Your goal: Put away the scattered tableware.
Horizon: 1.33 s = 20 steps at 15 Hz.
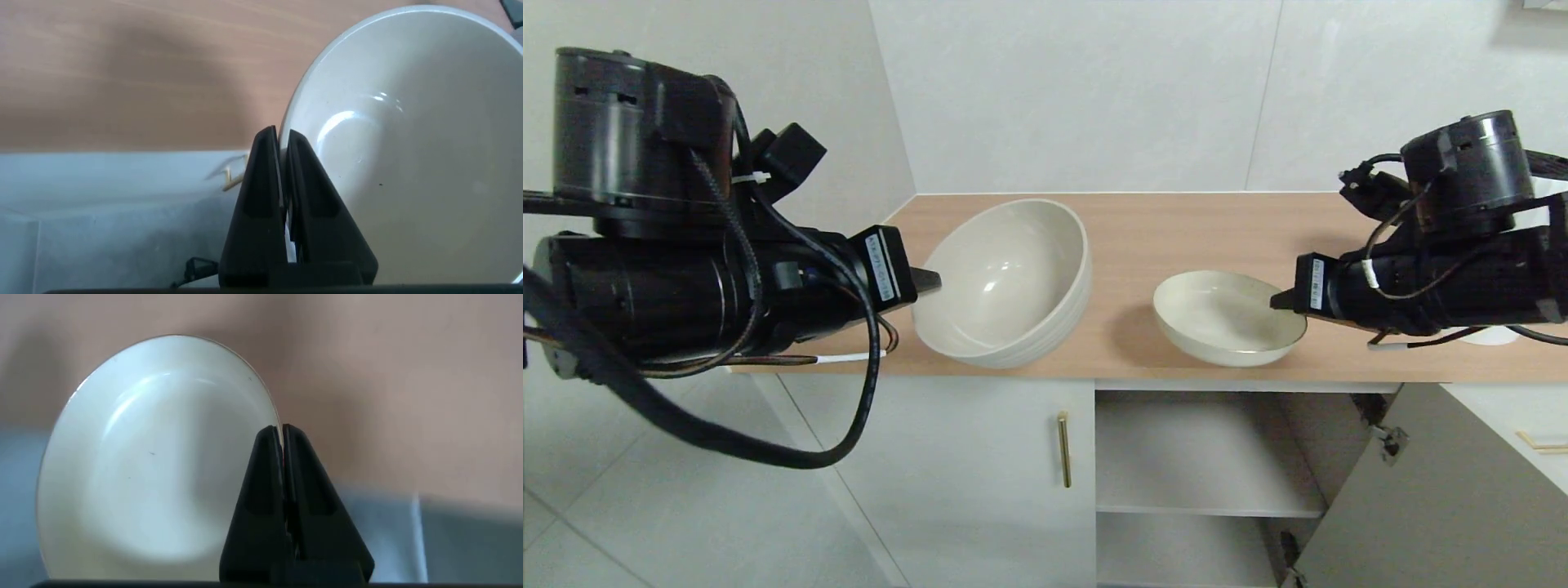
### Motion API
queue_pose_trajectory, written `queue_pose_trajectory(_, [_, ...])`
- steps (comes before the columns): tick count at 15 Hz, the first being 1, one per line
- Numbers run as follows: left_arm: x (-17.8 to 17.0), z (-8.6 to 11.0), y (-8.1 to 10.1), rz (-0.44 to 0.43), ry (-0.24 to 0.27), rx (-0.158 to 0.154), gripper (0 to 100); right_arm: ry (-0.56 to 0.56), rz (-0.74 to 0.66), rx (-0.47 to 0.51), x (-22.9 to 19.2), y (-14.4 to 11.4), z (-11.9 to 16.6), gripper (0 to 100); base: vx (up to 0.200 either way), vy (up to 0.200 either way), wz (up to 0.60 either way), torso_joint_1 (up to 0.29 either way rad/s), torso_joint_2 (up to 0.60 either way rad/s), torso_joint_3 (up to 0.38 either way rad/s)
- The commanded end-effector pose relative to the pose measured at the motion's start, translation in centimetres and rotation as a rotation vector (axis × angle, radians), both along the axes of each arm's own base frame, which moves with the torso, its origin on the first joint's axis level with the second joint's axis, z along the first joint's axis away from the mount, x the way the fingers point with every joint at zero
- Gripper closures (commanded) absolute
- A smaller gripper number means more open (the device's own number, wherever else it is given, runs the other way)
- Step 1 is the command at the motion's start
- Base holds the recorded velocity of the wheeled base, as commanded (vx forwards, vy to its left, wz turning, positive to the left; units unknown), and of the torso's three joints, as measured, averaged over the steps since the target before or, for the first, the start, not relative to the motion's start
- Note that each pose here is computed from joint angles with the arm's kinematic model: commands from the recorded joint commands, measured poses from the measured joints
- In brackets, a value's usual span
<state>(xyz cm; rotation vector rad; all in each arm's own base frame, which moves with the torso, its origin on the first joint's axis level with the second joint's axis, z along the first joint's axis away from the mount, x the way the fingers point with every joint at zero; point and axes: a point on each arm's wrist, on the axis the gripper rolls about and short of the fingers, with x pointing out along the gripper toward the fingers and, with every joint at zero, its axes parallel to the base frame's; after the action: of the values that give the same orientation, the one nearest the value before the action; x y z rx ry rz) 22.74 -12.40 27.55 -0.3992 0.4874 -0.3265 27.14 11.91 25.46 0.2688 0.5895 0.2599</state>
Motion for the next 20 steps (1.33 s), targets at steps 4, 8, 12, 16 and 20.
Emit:
queue_pose_trajectory(4, [-1.5,0.7,0.2,-0.021,-0.025,-0.016,100,0.011,0.057,0.026,-4.5,-1.3,0.6,100,0.000,0.000,0.00,0.000,0.00,0.000])
queue_pose_trajectory(8, [-1.5,0.2,-0.1,-0.030,-0.010,-0.008,100,0.028,0.062,0.013,-4.8,-1.3,-0.1,100,-0.200,0.000,0.00,0.010,0.00,-0.001])
queue_pose_trajectory(12, [-1.3,-0.2,-0.3,-0.035,0.004,0.002,100,0.029,0.058,0.010,-4.6,-1.3,-0.5,100,-0.100,0.000,0.00,-0.006,0.01,0.004])
queue_pose_trajectory(16, [-1.2,-0.4,-0.4,-0.035,0.009,0.005,100,0.012,0.052,0.013,-3.7,-1.0,-1.7,100,0.000,0.000,0.00,0.000,0.00,0.000])
queue_pose_trajectory(20, [-1.0,-0.5,-0.5,-0.035,0.015,0.008,100,0.015,0.040,0.012,-3.3,-1.2,-1.9,100,0.000,0.000,0.00,0.000,0.00,0.000])
